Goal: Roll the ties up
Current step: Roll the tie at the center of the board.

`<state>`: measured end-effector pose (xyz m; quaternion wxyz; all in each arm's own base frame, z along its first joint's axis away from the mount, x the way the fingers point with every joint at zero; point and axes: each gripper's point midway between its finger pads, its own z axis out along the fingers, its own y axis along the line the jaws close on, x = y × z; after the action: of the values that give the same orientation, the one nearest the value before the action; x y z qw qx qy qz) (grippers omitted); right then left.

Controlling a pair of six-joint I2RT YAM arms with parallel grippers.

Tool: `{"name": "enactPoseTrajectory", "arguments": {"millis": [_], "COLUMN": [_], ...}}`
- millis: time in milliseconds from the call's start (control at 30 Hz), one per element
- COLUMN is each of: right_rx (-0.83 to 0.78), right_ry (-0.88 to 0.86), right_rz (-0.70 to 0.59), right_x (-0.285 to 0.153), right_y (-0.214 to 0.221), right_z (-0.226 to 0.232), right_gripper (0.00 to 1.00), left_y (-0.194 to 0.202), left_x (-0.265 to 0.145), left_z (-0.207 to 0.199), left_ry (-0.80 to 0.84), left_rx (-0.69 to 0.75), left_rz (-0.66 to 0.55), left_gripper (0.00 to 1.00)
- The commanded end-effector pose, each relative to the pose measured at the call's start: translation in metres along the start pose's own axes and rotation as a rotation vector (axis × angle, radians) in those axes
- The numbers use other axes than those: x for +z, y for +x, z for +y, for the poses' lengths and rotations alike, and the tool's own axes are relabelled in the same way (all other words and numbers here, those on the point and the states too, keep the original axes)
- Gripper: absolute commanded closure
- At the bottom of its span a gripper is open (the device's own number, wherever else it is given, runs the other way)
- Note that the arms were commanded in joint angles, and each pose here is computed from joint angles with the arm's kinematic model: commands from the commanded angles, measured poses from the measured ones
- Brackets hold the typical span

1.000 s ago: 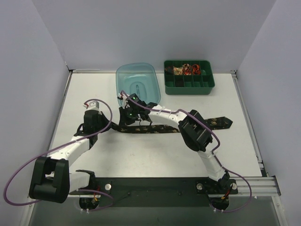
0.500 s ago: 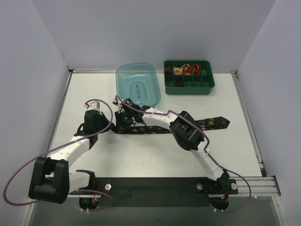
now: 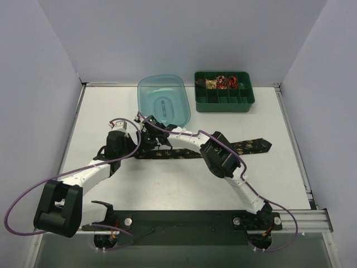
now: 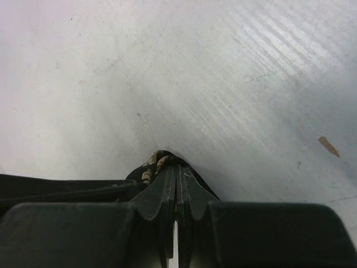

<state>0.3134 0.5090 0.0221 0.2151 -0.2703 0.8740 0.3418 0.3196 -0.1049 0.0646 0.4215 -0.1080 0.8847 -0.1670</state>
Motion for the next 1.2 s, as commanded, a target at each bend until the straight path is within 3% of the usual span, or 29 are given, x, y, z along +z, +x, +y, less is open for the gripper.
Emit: {"name": "enactPoseTrajectory", "arguments": {"millis": [0, 667, 1167], "right_rx": [0.018, -0.034, 0.007], "right_ry": [-0.018, 0.021, 0.126], "right_rz": [-0.015, -0.12, -0.064], "right_x": [0.003, -0.096, -0.107], "right_y": [-0.005, -0.052, -0.021], "right_z": [0.003, 0.018, -0.029], "right_gripper": [1.0, 1.0, 1.0], "left_y": [-0.006, -0.006, 0.026], "left_x": [0.004, 0.001, 0.018], "left_z": [-0.019, -0.016, -0.046], "left_ry": [0.073, 0.003, 0.06], "left_rx": [0.017, 0.046, 0.095], "left_rz": [-0.027, -0.054, -0.009], "left_gripper": [1.0, 1.0, 1.0]}}
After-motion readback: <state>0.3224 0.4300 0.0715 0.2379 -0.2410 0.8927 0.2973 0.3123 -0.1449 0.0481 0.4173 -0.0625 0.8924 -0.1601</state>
